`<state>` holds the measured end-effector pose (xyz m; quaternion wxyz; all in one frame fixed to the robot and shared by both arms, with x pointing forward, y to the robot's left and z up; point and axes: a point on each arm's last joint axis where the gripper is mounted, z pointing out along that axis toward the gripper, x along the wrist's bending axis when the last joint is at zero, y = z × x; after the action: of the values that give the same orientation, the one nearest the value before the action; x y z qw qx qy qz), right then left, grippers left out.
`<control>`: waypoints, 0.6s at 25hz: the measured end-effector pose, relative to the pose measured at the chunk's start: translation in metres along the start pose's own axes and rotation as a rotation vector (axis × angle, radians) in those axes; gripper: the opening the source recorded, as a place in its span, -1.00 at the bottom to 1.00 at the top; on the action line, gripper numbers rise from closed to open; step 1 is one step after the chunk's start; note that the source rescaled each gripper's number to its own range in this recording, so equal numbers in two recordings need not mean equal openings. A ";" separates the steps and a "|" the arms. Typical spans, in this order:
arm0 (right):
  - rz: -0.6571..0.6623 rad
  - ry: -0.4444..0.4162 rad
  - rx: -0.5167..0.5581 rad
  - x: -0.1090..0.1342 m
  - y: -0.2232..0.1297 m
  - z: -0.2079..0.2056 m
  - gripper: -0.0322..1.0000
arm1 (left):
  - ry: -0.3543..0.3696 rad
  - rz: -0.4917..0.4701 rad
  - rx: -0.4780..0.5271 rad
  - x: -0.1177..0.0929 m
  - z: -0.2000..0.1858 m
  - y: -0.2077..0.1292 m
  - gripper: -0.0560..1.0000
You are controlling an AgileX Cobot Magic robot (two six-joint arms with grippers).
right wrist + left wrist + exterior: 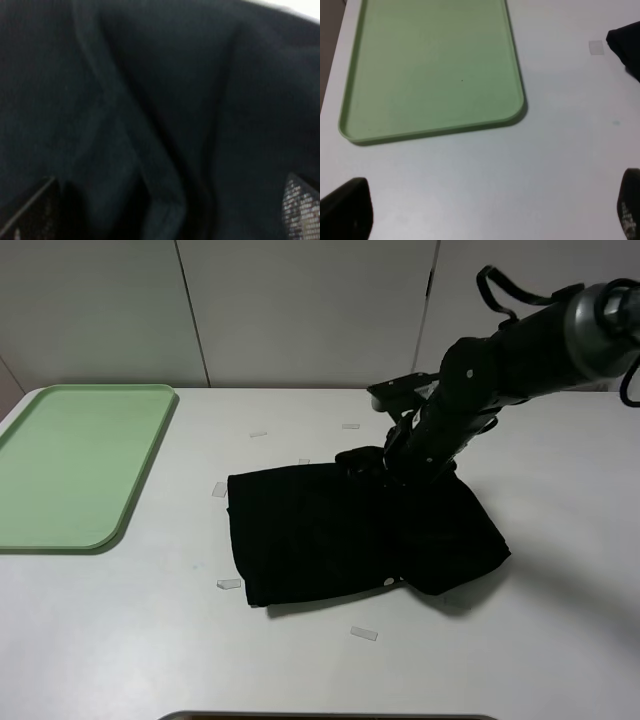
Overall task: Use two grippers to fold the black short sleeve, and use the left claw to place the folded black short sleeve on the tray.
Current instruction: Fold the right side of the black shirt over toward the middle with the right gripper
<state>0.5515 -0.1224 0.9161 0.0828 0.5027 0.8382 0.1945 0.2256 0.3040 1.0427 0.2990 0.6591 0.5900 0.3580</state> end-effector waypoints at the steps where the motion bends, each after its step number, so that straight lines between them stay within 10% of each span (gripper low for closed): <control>1: 0.012 0.007 0.015 0.001 -0.002 0.006 0.92 | 0.000 0.000 0.000 0.000 0.000 0.000 0.96; 15: 0.042 0.080 -0.057 0.037 0.012 0.010 0.92 | 0.000 0.000 0.000 0.000 0.000 0.000 0.96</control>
<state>0.5470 -0.0827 0.9144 0.0595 0.5096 0.8242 0.2398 0.2256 0.3040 1.0427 0.2990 0.6591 0.5900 0.3580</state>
